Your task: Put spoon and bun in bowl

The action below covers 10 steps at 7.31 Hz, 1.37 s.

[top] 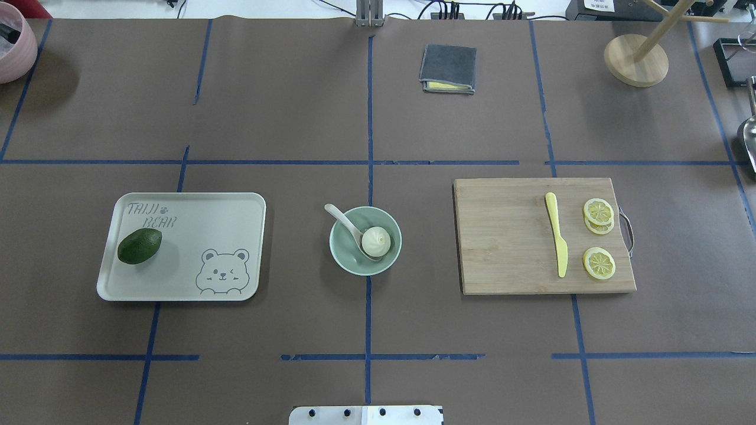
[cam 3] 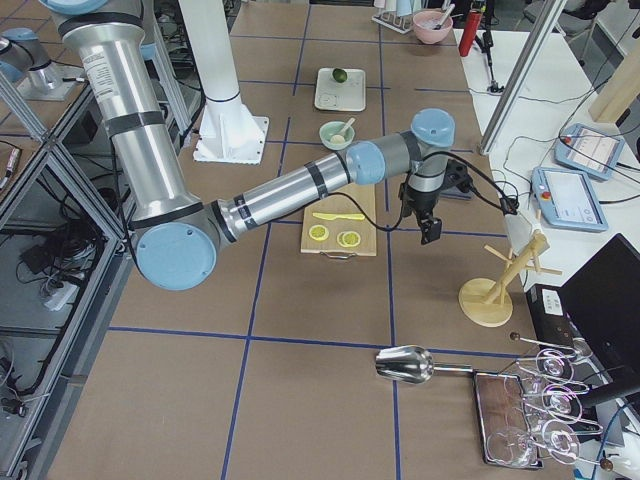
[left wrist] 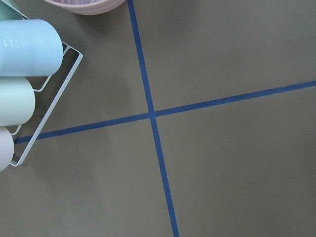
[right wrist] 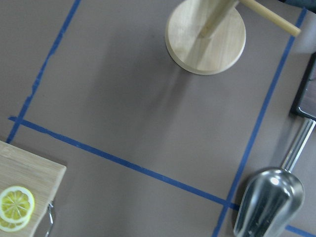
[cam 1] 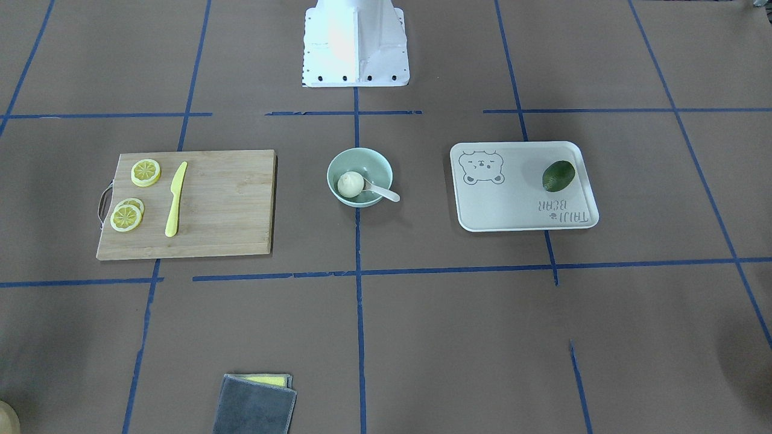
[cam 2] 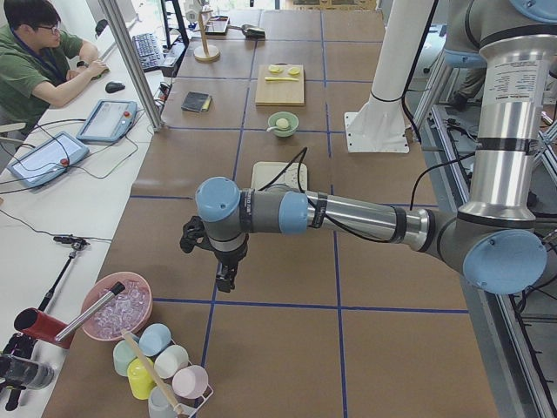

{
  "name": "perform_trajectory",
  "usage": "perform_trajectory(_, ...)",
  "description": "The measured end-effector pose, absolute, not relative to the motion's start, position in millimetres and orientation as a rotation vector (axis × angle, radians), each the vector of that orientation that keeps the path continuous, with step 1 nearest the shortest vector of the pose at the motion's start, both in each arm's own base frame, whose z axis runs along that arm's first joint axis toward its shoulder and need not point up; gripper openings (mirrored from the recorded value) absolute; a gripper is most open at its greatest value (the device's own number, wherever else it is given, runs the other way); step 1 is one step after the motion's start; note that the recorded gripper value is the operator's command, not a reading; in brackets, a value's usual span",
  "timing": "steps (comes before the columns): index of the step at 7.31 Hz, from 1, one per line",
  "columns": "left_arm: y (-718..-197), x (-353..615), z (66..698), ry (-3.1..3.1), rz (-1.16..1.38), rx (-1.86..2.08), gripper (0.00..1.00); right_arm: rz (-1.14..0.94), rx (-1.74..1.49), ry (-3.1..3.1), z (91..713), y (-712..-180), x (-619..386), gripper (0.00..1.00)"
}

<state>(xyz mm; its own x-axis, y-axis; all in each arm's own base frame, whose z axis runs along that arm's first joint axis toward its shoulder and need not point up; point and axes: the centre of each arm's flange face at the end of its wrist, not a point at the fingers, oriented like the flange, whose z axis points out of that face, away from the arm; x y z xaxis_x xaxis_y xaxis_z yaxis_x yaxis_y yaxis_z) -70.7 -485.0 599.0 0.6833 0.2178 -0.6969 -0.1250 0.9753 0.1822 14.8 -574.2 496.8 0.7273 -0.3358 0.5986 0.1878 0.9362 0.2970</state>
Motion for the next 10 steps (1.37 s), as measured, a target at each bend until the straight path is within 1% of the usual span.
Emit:
perform_trajectory(2,-471,-70,615,0.796,0.195,0.132,1.00,-0.206,0.150,-0.696,555,-535,53,1.00)
perform_trajectory(4,-472,-71,614,0.796,0.191,0.133,1.00,-0.168,0.100,-0.697,593,-503,67,1.00)
perform_trajectory(6,-472,-71,610,0.796,0.189,0.138,1.00,-0.152,0.079,-0.700,610,-487,70,1.00)
perform_trajectory(10,-468,-72,614,0.787,0.192,0.138,1.00,-0.147,0.083,-0.715,616,-482,69,1.00)
